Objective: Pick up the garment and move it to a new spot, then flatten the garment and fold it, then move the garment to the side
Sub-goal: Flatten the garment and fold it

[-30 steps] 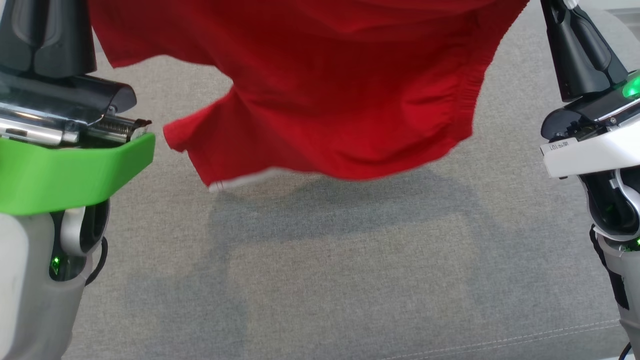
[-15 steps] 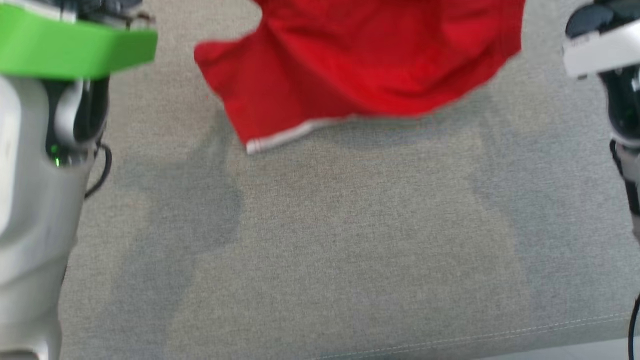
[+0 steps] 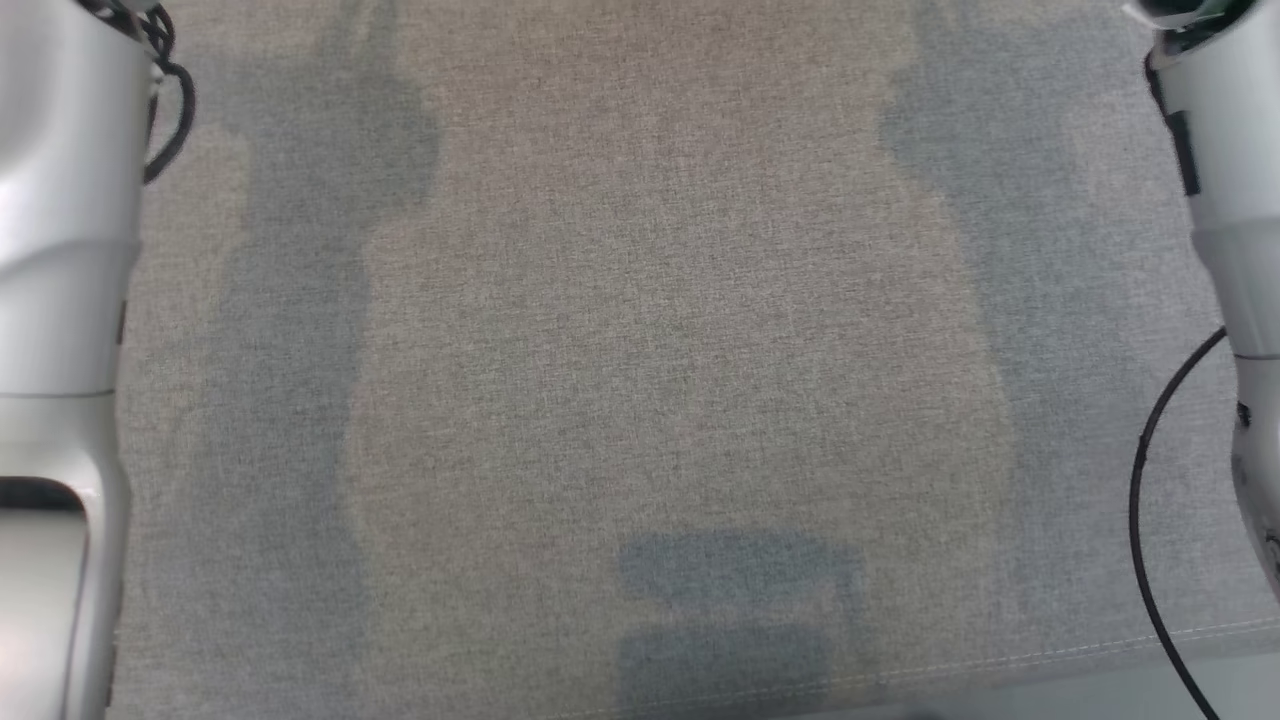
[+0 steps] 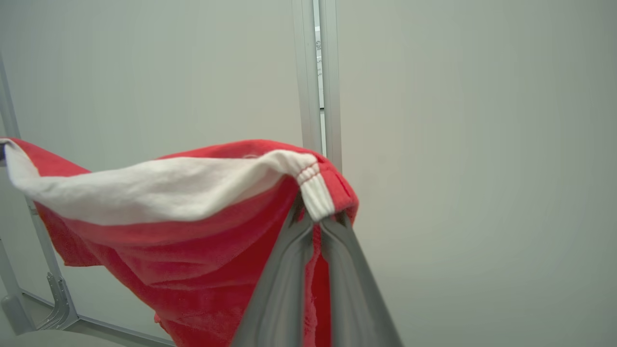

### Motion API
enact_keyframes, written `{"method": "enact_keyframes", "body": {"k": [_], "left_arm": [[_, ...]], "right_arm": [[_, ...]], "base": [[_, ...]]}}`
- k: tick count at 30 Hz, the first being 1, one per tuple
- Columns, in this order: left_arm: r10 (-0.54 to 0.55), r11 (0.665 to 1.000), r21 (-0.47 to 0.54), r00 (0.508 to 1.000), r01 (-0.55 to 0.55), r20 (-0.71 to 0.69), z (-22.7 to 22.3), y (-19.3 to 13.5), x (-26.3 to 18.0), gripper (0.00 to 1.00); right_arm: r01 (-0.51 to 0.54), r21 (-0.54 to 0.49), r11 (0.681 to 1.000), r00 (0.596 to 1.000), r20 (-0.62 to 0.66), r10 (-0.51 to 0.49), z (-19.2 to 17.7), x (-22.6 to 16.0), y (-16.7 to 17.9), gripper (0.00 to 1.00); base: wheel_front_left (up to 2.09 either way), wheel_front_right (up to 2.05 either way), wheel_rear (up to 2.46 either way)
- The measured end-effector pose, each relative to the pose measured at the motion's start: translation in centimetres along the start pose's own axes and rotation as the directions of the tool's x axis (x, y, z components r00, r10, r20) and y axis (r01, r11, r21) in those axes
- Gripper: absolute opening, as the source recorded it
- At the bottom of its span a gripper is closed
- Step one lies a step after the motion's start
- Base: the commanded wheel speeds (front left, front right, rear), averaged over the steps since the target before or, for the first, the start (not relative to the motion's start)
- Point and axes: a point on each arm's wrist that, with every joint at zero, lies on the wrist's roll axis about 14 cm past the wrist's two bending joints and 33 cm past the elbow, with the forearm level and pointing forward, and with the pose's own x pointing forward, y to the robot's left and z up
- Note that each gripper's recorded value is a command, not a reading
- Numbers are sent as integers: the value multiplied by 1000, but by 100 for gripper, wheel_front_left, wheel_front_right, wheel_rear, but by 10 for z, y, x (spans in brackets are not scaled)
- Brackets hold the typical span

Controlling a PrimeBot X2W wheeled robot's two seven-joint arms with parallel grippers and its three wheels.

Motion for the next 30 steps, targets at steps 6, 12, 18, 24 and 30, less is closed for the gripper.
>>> {"method": "enact_keyframes", "body": {"k": [6,12,18,24,30], "left_arm": [[46,992,-103,977,-68,-208,-77,2,-27,0],[122,956,-200,912,-214,-392,-150,8,-97,0],[184,915,-236,860,-326,-475,-178,9,-168,0],[215,912,-207,842,-355,-495,-167,3,-230,0],[219,925,-157,823,-347,-524,-144,-13,-287,0]], "right_arm": [[-26,10,1000,986,-163,27,-64,-11,15,0],[-56,64,996,935,-347,75,-138,-70,33,0],[-35,155,987,892,-441,100,-165,-143,51,0],[-17,258,966,867,-477,142,-154,-210,81,0],[46,286,957,851,-513,112,-134,-262,90,0]], "base": [[0,0,0],[0,0,0],[0,0,0],[0,0,0],[0,0,0]]}}
